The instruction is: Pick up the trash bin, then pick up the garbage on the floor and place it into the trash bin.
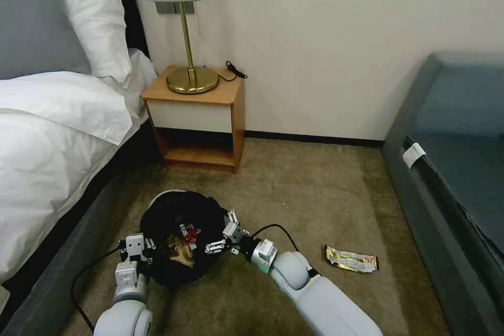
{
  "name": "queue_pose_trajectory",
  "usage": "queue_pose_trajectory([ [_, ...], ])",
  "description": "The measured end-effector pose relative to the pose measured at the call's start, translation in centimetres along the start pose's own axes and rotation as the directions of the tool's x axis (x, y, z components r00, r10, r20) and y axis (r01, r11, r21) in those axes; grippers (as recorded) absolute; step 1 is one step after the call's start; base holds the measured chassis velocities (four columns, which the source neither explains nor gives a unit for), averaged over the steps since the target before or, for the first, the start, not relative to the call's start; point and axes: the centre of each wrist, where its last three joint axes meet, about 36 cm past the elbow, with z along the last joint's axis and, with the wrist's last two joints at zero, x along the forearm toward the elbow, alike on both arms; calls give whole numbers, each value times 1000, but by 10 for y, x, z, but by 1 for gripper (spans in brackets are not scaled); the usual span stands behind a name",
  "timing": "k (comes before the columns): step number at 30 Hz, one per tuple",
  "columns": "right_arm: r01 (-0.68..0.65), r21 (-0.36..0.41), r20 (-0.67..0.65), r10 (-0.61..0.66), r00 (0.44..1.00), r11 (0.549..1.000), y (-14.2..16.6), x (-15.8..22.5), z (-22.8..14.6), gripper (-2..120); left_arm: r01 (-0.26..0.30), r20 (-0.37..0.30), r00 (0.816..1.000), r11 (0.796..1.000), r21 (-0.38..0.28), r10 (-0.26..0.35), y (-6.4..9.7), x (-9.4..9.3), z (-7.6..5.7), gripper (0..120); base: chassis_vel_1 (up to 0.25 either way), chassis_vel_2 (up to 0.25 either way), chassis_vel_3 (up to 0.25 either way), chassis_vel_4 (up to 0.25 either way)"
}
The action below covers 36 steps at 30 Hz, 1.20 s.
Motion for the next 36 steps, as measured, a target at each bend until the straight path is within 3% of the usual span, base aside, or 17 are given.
queue_pose_trajectory([
  [12, -96, 45, -45, 98, 994, 994, -43, 42, 12, 100, 9, 5, 1000, 1000, 1, -9, 7, 1, -2, 0, 0, 0, 0, 0],
  [23, -173, 123, -200, 195, 960, 977, -70, 103, 25, 100, 2, 9, 1000, 1000, 12, -2, 8, 5, -6, 0, 0, 0, 0, 0],
  [36, -207, 286, -380, 309, 872, 936, -106, 194, 26, 100, -3, 2, 1000, 1000, 10, 3, 10, 4, -1, 0, 0, 0, 0, 0],
])
